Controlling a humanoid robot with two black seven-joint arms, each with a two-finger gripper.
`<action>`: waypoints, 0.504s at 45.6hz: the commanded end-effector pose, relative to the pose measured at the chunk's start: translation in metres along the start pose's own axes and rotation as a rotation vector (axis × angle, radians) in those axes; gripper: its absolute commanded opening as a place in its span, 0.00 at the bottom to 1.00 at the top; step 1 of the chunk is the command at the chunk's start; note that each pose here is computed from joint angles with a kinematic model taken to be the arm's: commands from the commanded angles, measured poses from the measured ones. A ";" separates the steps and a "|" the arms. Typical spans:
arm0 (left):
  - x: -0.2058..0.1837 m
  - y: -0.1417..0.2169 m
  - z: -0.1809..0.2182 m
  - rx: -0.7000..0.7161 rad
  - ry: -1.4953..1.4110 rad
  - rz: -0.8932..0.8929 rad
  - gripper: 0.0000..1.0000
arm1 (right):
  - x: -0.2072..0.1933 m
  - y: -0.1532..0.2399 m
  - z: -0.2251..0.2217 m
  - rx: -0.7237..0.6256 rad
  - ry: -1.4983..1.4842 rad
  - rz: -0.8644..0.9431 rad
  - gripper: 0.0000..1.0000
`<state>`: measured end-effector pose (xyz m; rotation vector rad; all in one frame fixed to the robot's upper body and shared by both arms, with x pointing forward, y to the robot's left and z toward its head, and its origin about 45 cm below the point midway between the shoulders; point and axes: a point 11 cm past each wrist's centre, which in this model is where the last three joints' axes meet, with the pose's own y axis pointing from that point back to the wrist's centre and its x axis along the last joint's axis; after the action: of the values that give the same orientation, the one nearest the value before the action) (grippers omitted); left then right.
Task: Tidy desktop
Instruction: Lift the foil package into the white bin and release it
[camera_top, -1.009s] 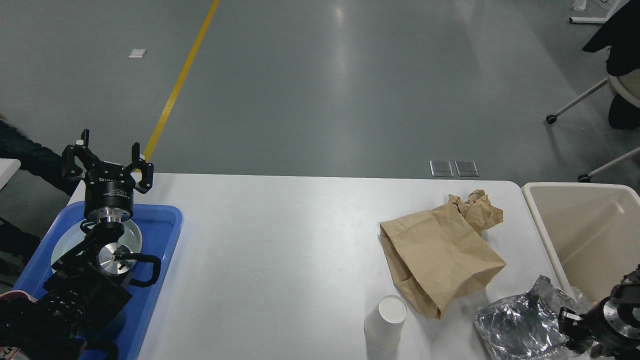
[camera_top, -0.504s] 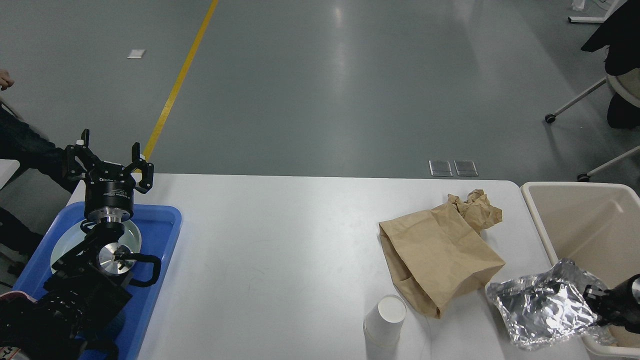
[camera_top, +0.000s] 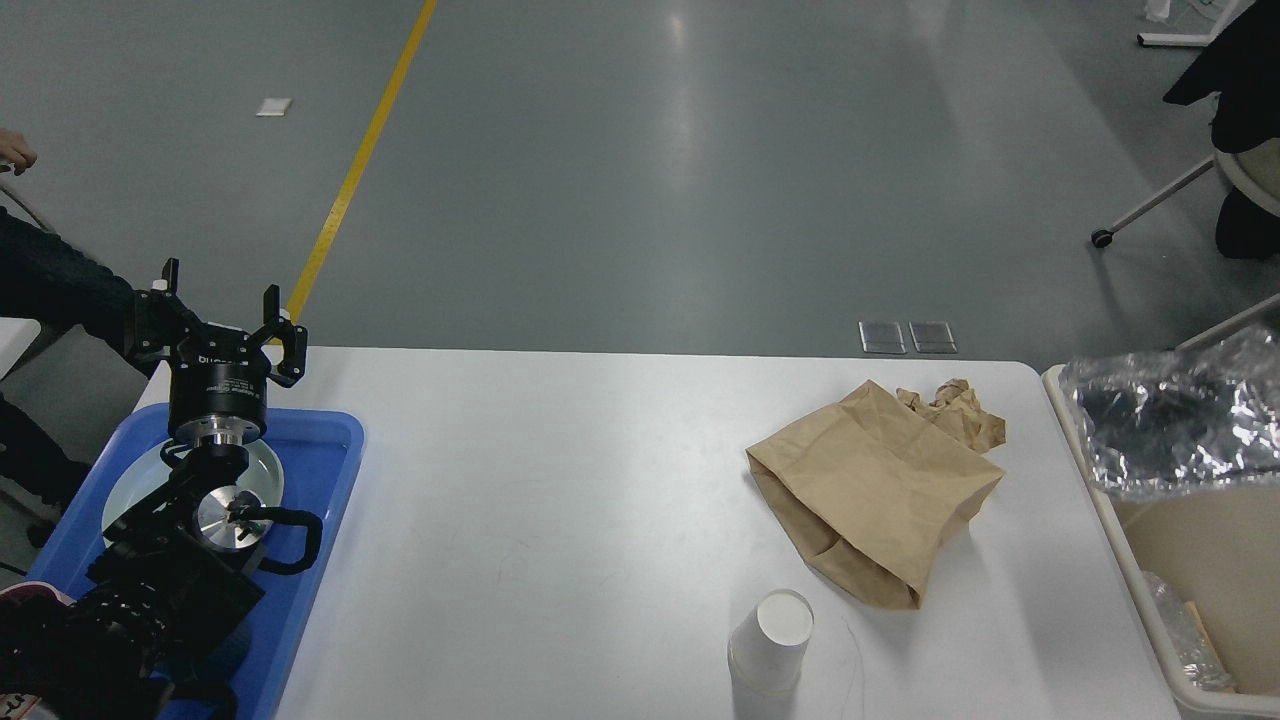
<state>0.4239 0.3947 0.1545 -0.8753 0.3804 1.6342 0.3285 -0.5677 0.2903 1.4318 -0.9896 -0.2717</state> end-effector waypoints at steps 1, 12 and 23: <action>0.000 0.000 0.000 0.000 0.000 0.000 0.96 | 0.015 0.021 -0.009 0.054 -0.021 0.026 0.00; 0.000 0.000 0.000 0.000 0.000 0.000 0.96 | 0.036 0.012 0.022 -0.026 -0.052 0.144 0.00; 0.000 0.000 0.000 0.000 0.000 0.000 0.96 | 0.014 -0.052 0.069 -0.131 -0.074 0.339 0.00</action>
<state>0.4239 0.3947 0.1545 -0.8751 0.3804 1.6341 0.3230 -0.6211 0.2728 1.2062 -1.1640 -0.1675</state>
